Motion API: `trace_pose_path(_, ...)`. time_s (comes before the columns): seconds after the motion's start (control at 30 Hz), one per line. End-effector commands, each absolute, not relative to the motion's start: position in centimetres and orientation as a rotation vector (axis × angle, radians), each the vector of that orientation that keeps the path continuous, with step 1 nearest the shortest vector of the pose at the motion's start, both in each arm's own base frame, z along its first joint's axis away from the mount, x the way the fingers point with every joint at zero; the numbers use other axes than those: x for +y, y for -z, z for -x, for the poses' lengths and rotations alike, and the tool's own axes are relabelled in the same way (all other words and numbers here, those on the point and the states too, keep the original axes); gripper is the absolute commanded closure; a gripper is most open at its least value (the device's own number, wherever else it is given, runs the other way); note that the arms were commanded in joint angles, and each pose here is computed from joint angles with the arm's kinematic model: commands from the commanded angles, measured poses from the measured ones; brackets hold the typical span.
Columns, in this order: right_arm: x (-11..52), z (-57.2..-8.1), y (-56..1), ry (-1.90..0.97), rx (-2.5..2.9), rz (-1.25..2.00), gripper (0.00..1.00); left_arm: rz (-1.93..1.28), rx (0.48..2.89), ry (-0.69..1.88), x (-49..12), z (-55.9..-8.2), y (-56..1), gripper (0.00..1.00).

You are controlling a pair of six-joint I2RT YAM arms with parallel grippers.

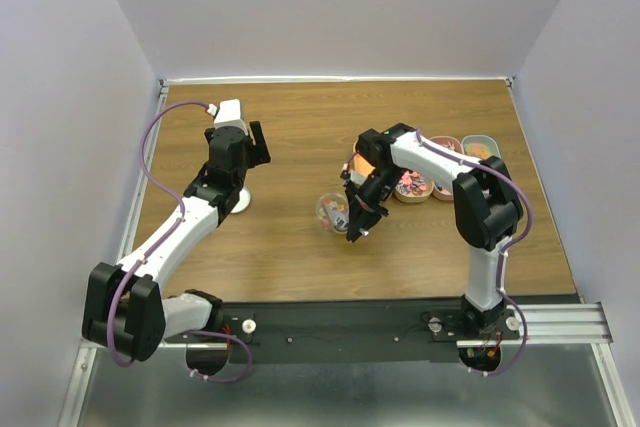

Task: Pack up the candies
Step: Place the fake candies in the packing bottle.

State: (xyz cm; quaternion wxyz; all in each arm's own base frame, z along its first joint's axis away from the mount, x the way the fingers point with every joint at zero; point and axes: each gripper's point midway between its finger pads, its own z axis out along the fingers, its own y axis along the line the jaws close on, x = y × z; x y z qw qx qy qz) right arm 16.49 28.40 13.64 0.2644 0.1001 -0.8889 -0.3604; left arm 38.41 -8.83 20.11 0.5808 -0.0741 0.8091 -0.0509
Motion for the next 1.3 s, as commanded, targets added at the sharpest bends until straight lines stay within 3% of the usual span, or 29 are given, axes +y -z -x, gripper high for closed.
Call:
trace_pose_path(0.0,28.7,-16.5,-15.0,1.023,-2.385,-0.266,0.99,0.186,1.869,0.104,-8.3,-38.5,-20.8,0.21)
trace_pose_path(0.5,27.7,-17.4,-14.1,0.929,-2.498,-0.346,0.99,0.188,1.869,0.104,-8.3,-38.6,-20.7,0.21)
trace_pose_path(1.27,24.7,-21.1,-11.6,0.667,-2.965,-0.75,0.99,0.15,1.915,0.189,-10.0,-38.7,-19.1,0.21)
